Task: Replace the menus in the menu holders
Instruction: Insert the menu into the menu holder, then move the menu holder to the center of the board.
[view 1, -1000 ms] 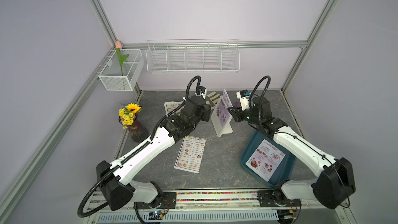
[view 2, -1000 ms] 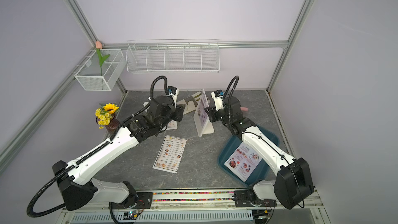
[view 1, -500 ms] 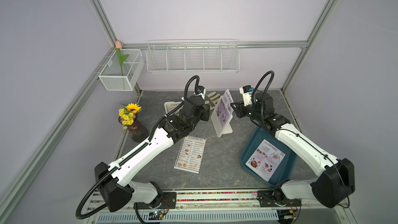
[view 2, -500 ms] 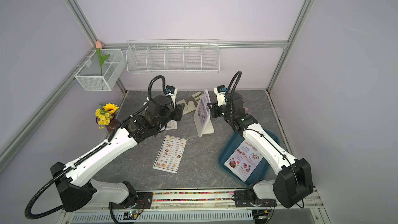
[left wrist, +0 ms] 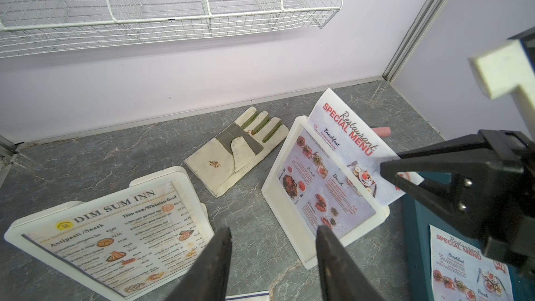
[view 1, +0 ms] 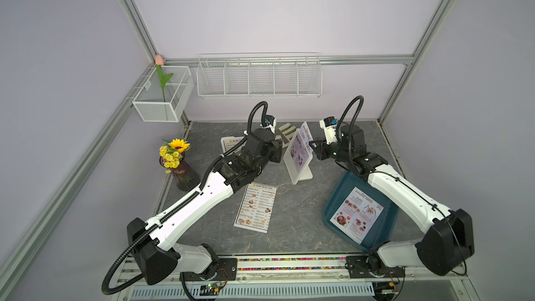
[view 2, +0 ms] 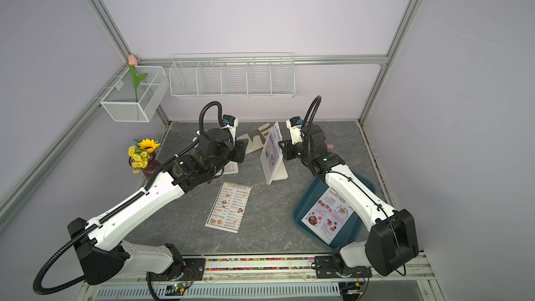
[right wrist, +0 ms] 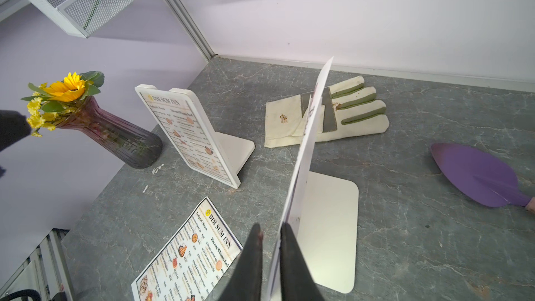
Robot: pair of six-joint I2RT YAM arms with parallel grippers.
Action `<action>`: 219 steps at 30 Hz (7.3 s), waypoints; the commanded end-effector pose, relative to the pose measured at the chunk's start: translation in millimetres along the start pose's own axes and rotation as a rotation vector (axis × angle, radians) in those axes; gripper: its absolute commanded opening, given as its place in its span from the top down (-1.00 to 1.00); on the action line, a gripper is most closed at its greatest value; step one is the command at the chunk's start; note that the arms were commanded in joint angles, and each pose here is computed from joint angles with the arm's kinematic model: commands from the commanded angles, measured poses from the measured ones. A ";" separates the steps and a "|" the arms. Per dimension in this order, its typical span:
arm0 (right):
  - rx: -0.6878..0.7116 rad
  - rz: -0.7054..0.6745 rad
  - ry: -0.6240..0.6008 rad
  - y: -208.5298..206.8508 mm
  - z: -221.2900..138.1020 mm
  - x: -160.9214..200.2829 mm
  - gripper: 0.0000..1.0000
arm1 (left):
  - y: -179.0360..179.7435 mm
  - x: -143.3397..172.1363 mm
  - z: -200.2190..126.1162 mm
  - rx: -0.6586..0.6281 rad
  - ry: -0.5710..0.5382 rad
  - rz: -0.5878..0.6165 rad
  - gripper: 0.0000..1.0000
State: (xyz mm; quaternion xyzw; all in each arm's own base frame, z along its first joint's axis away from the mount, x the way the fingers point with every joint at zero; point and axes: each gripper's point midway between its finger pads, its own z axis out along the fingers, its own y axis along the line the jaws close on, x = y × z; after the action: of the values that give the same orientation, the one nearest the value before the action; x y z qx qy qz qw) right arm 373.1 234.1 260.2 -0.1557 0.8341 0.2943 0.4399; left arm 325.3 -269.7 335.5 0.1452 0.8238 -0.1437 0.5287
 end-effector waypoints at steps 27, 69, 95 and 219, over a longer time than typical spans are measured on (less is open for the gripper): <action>0.065 0.020 0.003 -23.4 20.2 -34.0 0.65 | 2.1 -6.1 -6.8 -0.004 -0.017 -0.007 0.01; -0.024 0.075 0.114 -8.0 16.2 -17.7 0.54 | 2.2 -3.1 -4.3 -0.007 -0.016 -0.008 0.00; -0.070 0.115 0.230 -7.8 23.6 22.6 0.82 | 2.5 -2.3 -5.1 -0.005 -0.016 -0.011 0.01; 0.654 0.168 0.085 -77.7 101.2 111.3 0.33 | 53.0 77.0 -22.1 -0.163 0.162 -0.056 -0.20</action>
State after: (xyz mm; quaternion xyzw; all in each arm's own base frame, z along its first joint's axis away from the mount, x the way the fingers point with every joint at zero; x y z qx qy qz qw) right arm 402.1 241.2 91.8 0.0348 0.9205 0.0514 0.3857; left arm 297.8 -215.1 270.5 0.1041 0.8749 -0.0886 0.4646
